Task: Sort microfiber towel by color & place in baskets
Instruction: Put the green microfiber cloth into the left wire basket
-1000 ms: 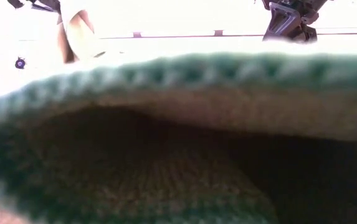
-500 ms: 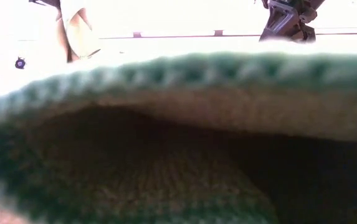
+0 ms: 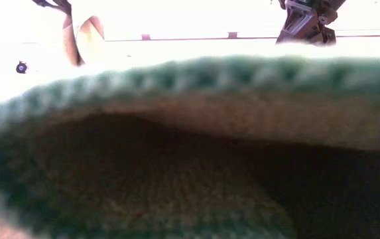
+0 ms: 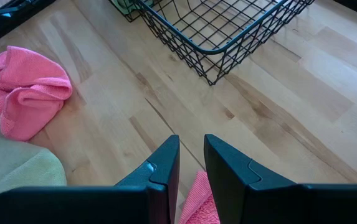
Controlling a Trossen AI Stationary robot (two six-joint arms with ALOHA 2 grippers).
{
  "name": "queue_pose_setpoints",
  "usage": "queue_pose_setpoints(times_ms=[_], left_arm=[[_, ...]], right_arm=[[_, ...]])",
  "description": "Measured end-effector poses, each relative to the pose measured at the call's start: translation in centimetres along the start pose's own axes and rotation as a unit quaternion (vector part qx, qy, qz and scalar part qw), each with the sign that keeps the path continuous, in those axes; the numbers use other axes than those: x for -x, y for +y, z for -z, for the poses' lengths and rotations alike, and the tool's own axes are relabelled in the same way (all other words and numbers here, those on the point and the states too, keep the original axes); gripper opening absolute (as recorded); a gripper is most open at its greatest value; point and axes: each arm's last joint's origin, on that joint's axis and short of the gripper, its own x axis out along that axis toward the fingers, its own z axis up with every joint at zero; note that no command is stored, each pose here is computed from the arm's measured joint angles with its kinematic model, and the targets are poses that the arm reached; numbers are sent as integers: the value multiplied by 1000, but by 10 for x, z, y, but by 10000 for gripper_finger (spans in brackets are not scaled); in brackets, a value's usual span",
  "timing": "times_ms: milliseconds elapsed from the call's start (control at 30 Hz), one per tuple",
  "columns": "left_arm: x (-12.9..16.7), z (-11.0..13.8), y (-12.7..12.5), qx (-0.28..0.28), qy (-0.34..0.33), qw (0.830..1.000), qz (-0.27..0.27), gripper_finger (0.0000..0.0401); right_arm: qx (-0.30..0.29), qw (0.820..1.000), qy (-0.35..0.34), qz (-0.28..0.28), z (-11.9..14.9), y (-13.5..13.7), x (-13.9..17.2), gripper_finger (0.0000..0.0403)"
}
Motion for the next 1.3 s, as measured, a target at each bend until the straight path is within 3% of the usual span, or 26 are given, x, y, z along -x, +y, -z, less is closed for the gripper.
queue_pose_setpoints(times_ms=[467, 700, 933, 1067, 1300], left_arm=[[-6, 3, -2, 8, 9, 999, -52, 89], [-8, 3, -10, 31, 19, 999, 3, 118], [-14, 4, -16, 14, 36, 999, -6, 130], [-19, 10, -23, 14, 75, 996, 48, 130], [-27, 28, -29, -2, 173, 983, 59, 130]], right_arm=[[1, 1000, 0, 0, 0, 0, 0, 68], [1, 1000, 0, 0, 0, 0, 0, 68], [2, 1000, 0, 1, 0, 0, 0, 68], [1, 1000, 0, 1, 0, 0, 0, 68], [1, 1000, 0, 0, 0, 0, 0, 68]])
